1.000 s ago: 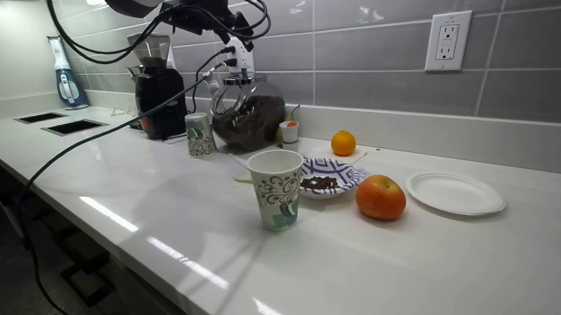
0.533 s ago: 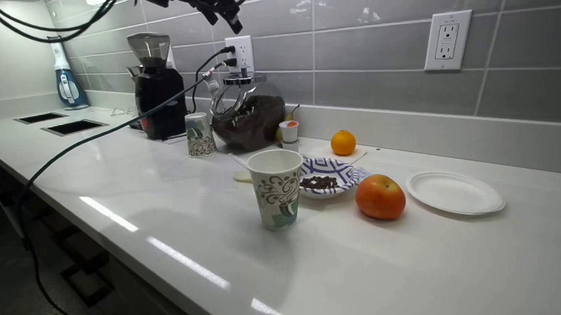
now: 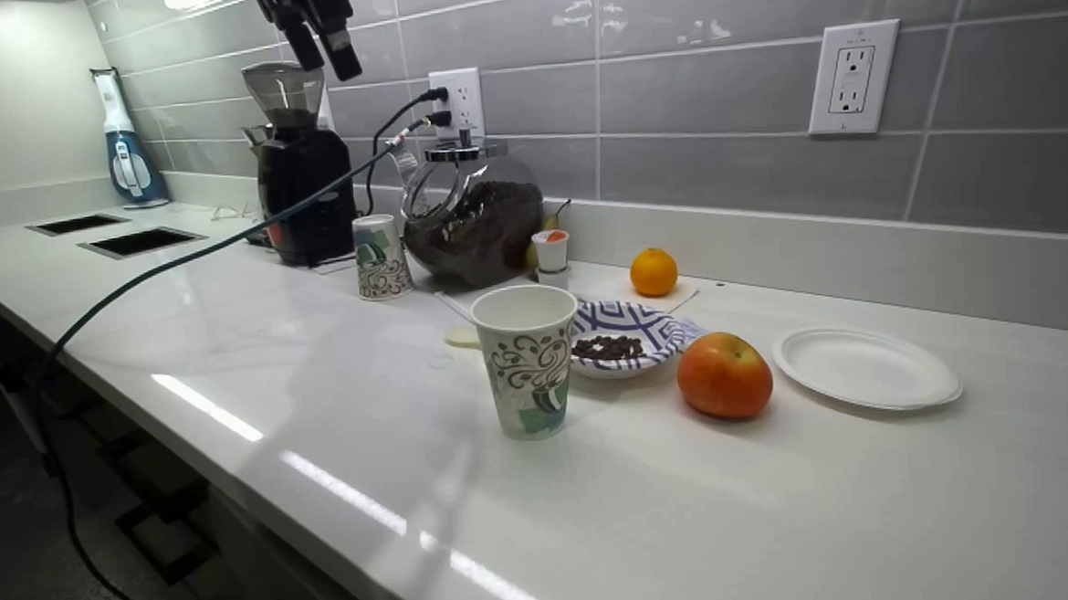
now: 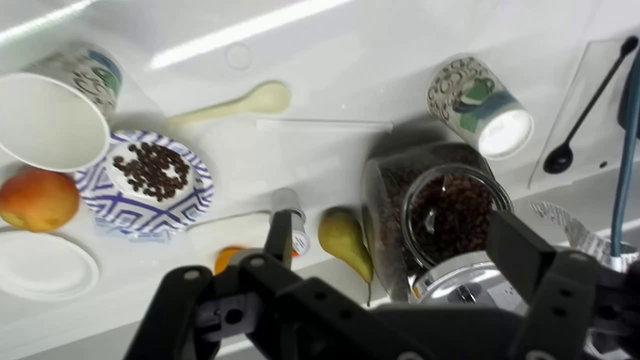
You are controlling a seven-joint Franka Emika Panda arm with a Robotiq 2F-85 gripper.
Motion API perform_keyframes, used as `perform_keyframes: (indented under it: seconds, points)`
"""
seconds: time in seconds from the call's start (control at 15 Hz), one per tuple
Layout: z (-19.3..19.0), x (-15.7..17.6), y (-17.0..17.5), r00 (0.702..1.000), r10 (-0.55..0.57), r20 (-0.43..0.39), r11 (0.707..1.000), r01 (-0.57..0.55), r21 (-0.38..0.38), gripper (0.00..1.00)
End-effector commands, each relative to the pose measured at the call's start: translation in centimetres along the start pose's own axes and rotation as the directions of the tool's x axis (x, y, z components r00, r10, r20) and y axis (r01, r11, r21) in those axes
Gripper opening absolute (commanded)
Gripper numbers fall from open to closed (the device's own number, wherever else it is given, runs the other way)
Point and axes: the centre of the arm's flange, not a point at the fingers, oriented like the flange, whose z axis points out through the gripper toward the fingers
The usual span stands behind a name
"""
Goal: Remove the silver lid from the glass coffee jug
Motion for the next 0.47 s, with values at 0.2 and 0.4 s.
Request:
perform_keyframes:
  seconds: [0.2,0.4]
  points:
    - [-3.0,0.3,3.0,0.982,0.03,0.187,0.998,-0.02,-0.06,1.0]
    - [-5.4,1.4,3.5,0.976,0.039,0.216,0.998,-0.027,-0.058,1.0]
